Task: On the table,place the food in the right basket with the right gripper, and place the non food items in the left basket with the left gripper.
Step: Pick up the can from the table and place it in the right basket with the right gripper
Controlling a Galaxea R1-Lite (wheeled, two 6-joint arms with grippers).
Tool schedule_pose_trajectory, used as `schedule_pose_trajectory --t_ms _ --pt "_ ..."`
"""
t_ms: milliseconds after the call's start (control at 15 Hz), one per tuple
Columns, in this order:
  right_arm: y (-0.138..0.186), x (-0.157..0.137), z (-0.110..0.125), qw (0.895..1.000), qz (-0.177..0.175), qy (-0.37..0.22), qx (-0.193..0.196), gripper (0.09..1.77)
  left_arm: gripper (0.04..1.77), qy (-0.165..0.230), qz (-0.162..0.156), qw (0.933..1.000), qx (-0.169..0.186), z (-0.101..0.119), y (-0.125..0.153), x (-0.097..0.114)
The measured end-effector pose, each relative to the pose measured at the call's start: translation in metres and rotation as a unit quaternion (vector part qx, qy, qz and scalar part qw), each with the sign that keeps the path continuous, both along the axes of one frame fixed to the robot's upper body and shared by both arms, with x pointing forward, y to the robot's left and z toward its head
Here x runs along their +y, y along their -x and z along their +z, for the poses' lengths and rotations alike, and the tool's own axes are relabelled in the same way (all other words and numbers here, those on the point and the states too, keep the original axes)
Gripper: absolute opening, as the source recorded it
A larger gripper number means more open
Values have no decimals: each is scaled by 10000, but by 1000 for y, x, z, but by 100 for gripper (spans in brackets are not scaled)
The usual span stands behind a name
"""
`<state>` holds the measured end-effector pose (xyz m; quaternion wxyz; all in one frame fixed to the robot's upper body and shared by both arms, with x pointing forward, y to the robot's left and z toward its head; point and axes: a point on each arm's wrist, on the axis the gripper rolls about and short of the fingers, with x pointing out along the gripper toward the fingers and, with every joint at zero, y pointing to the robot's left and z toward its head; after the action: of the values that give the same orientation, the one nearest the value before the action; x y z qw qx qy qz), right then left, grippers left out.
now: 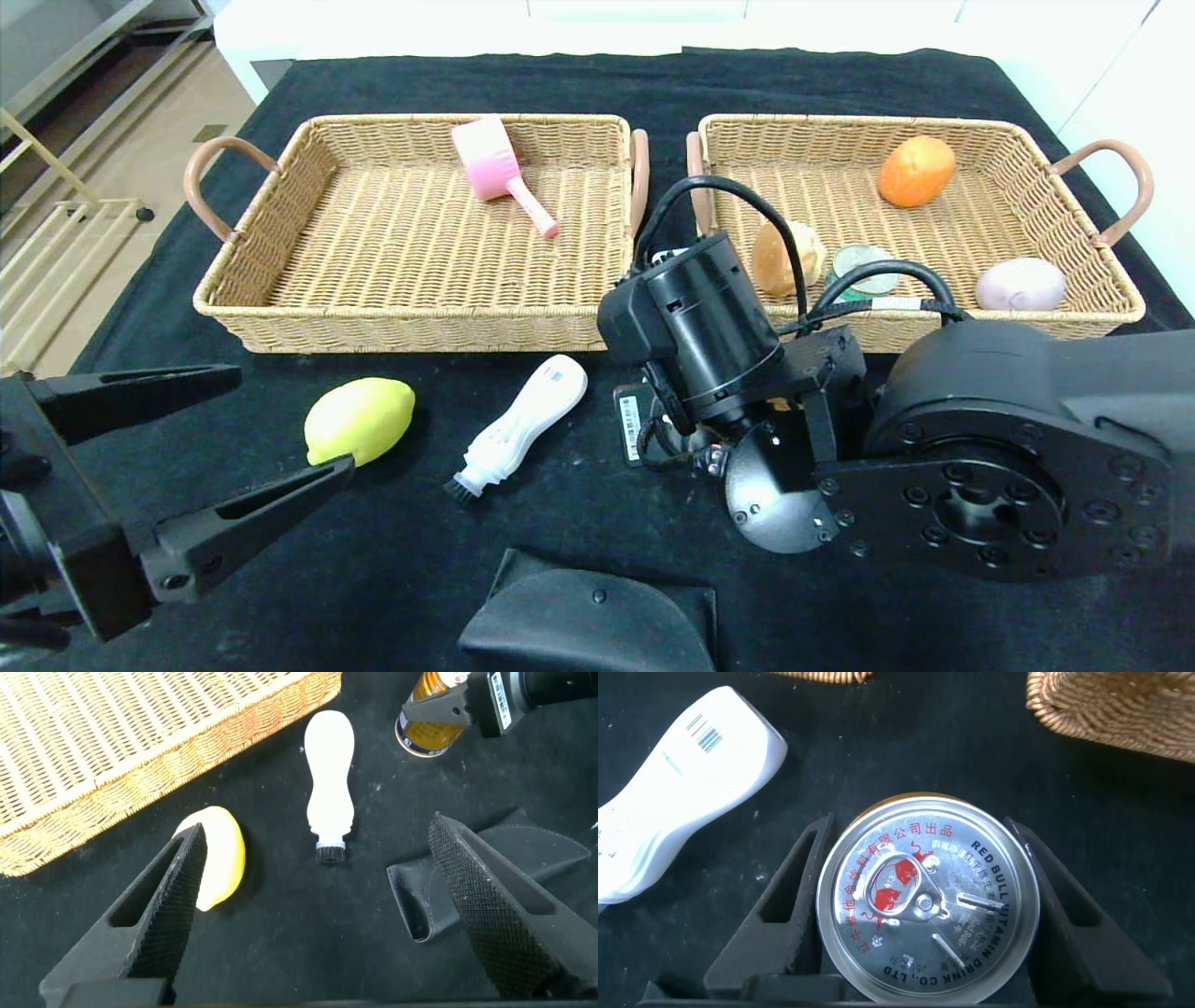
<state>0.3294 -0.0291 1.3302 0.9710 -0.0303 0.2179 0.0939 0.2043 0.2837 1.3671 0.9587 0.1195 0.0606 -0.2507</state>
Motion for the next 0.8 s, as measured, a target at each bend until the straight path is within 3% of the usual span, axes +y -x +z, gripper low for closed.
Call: schedule_pose_trajectory --t_ms 800 --pt "-2 0 -3 10000 -13 35 33 119 172 -10 1 10000 8 0 -1 0"
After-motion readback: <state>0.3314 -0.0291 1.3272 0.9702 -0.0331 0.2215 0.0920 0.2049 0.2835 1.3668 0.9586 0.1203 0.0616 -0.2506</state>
